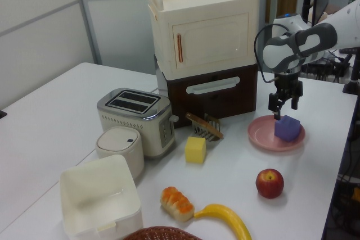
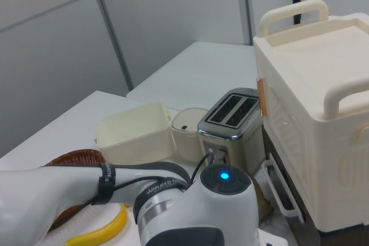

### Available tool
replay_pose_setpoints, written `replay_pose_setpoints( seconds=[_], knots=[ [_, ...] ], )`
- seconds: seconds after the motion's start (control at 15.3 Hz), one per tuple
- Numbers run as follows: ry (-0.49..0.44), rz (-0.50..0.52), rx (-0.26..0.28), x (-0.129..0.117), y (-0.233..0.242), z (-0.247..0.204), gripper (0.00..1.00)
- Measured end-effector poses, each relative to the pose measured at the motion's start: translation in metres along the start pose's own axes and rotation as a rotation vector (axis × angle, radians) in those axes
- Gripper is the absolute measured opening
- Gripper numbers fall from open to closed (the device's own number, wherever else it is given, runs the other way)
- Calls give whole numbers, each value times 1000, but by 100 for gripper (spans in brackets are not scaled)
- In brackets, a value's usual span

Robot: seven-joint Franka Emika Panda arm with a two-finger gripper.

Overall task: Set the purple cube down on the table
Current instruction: 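Close the gripper on the purple cube and lift it off the plate, then carry the purple cube beside the plate and lower it onto the table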

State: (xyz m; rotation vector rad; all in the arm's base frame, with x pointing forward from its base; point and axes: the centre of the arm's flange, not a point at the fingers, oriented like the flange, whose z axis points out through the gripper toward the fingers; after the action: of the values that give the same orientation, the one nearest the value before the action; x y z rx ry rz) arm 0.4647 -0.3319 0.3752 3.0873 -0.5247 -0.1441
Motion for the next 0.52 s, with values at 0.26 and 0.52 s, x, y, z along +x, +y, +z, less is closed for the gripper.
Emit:
replay_pose_setpoints(
  seconds=[0.26,0.52],
  knots=[
    [18,-2,-5,-4,-2,18,100],
    [9,-7,-7,-6,-2,23,100]
  ],
)
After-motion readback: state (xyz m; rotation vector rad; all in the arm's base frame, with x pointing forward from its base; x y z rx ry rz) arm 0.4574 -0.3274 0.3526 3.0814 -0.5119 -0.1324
